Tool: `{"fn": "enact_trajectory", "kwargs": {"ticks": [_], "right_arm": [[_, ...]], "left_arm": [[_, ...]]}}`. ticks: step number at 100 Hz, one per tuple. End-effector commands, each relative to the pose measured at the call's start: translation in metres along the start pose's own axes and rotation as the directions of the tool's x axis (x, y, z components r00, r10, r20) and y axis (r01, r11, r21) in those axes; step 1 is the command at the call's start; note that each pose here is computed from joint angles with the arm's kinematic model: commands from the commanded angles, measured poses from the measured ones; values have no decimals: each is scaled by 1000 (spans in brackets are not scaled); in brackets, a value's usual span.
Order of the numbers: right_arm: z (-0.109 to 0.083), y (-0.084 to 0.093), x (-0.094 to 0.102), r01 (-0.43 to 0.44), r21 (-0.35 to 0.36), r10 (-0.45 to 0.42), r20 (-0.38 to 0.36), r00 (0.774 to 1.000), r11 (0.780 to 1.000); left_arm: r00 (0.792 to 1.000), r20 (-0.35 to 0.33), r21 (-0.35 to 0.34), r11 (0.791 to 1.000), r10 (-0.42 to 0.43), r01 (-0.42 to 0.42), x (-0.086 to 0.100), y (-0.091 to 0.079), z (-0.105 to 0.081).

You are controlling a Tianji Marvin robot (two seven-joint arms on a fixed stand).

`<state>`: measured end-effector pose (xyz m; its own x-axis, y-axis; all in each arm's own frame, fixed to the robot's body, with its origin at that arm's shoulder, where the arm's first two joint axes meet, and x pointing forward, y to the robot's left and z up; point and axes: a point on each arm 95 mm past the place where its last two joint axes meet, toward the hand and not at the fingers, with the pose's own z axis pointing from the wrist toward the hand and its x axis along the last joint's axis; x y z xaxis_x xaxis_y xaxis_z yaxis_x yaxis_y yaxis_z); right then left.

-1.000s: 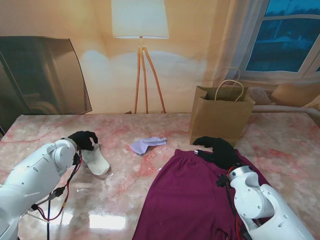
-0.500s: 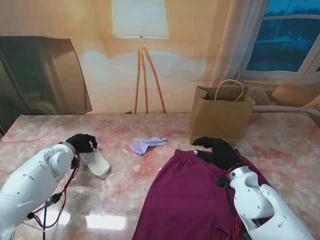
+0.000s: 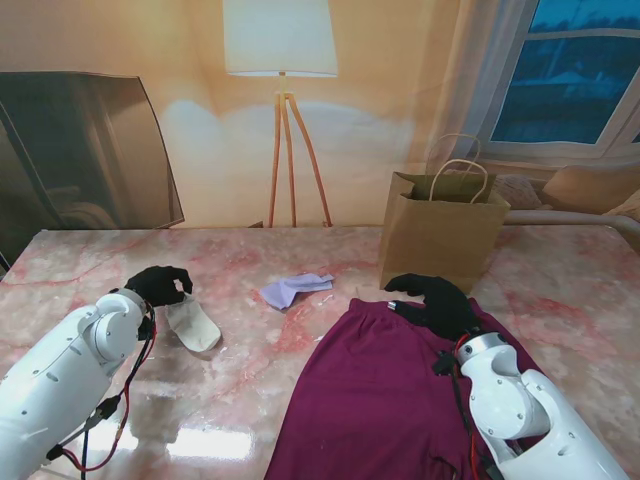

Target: Fold the socks and the shorts into the kraft paper bag

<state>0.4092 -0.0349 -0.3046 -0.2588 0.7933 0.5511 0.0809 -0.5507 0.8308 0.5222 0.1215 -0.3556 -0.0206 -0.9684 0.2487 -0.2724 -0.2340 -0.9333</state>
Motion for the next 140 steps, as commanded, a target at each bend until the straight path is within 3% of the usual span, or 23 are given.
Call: {"fn": "enact_trajectory", "kwargs": {"ticks": [1,36,70,95,140], "right_arm": [[-2,-2,2,-3,1,3,-7,1000,1000],[-3,-2,1,-10,-8,10,-11,1000,1000],[-6,-5,3,-18,-11,18,-19,1000,1000],[-8,-8,4,-22,-9,22,-22,1000,1000],[-11,-9,4,-24,-11,24,-25,999,1000]], "left_arm": [[1000,-17,28,1000,8,-7,4,-8,-2],[992,-84,160,984,92,-78,25,-45,-28],[978,-151,181,977,143,-115,43,-55,-56],[970,-182,179,976,160,-127,49,-47,-63],[944,-257,127,976,206,-179,63,-10,-61]]}}
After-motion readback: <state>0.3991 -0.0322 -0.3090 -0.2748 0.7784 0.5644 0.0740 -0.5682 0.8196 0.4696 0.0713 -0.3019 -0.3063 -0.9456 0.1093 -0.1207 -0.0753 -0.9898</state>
